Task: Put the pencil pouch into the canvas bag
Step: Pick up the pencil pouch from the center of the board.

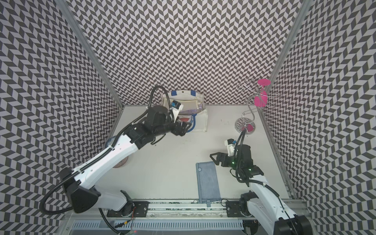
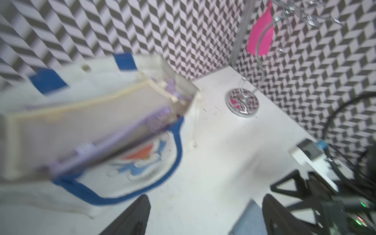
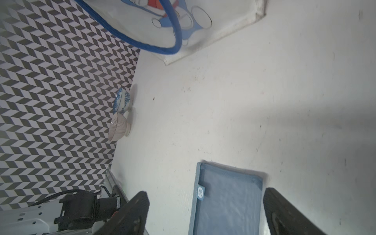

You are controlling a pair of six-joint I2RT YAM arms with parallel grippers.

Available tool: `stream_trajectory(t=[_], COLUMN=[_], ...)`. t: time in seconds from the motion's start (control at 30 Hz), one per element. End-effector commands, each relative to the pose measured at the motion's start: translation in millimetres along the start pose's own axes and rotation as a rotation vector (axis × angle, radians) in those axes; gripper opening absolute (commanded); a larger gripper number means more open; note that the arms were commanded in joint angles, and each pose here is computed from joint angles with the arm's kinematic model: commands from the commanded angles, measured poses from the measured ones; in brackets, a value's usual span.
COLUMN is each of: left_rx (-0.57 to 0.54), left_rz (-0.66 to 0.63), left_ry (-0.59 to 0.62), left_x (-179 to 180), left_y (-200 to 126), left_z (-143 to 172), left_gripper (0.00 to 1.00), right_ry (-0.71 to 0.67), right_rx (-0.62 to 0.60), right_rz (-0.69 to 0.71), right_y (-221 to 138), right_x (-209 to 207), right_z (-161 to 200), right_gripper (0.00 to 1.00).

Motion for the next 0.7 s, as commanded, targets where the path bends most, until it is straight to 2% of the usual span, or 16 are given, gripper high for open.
stream_trajectory(t=[0.0, 0.07, 0.2, 0.4, 0.53, 0.67], left_rx=[0.013, 0.061, 0.161, 0.255, 0.257, 0.284], left_rz=[0.222, 0.263, 0.320, 0.410, 0.471, 0.463], left_ry=[-0.287, -0.369, -0.470, -0.504, -0.545, -0.570], left_x=[-29.6, -42.0, -54.8, -76.1, -82.2, -85.5], left_y=[3.6, 5.6, 15.9, 41.0, 51.1, 62.7], left_z=[58.7, 95.4, 153.4, 183.7, 192.0, 203.4], left_gripper=[0.95, 0.95, 0.90, 0.86, 0.84, 0.81], right_ry=[0.037, 0.061, 0.106, 0.182, 0.220, 0.232], right_rx=[0.011, 0.020, 0.028, 0.070, 0.103, 0.117], right_rz=[-0.019, -0.015, -0.016, 0.026, 0.018, 0.015], right_y=[1.7, 3.7, 4.0, 5.9, 7.5, 8.8], right_x=[-4.4, -10.4, -15.8, -40.9, -48.4, -51.4], right_z=[7.6, 13.5, 21.7, 53.2, 69.1, 76.8], right_gripper=[0.89, 0.89, 0.88, 0.88, 0.87, 0.86])
Point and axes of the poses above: each gripper's point midway between its finger pads, its own y axis out along the fingers, its own x axis along the line the jaws close on, z = x × y, the point moved 6 cm from there along -y, back along the fingers, and after that the axes turned 13 degrees about y, right-handed, at the moved point
